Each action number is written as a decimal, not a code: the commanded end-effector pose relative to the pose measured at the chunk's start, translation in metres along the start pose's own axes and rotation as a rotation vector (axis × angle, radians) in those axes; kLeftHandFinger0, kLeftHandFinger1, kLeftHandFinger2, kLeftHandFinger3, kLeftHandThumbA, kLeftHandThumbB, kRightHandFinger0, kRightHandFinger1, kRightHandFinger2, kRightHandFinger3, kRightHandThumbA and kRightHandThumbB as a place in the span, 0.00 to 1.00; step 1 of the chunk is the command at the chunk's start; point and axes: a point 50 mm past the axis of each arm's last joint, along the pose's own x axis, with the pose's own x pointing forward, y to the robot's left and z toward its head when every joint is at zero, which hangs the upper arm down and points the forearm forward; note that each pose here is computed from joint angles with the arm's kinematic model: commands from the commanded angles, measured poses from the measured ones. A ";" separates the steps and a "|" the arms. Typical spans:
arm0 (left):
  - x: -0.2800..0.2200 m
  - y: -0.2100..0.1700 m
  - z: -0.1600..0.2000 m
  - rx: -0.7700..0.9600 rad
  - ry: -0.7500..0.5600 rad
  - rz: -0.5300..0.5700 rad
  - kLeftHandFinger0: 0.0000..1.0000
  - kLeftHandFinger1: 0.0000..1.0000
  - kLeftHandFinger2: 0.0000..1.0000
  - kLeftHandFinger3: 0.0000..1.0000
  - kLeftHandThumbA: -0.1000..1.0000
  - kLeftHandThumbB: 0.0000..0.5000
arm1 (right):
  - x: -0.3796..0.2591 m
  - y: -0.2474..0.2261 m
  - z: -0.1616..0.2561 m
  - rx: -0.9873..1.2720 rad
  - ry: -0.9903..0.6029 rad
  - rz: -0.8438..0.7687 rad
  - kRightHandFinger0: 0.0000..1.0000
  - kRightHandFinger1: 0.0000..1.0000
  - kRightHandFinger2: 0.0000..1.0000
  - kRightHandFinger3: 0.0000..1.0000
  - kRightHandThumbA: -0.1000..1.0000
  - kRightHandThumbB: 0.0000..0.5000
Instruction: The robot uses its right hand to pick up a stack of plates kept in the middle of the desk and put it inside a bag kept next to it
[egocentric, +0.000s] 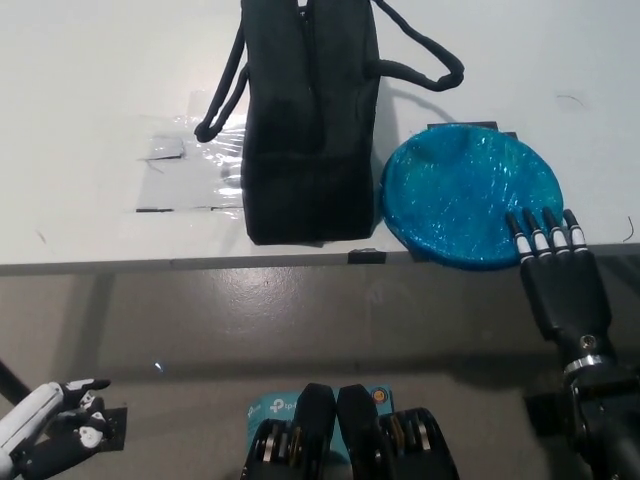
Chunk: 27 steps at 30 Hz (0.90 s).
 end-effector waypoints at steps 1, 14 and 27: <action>-0.005 0.012 0.007 0.034 -0.023 0.034 0.86 0.87 0.92 0.98 0.00 0.00 | 0.010 0.000 -0.008 -0.056 0.027 0.006 1.00 1.00 1.00 1.00 0.19 1.00; -0.006 0.014 0.011 0.065 -0.029 0.050 0.82 0.85 0.90 0.98 0.00 0.00 | 0.017 -0.004 -0.004 -0.018 -0.031 -0.035 1.00 1.00 1.00 1.00 0.18 1.00; -0.005 0.015 0.012 0.083 -0.045 0.068 0.79 0.81 0.86 0.90 0.00 0.00 | 0.045 -0.023 -0.017 0.019 -0.233 -0.360 0.00 0.00 0.00 1.00 0.38 0.71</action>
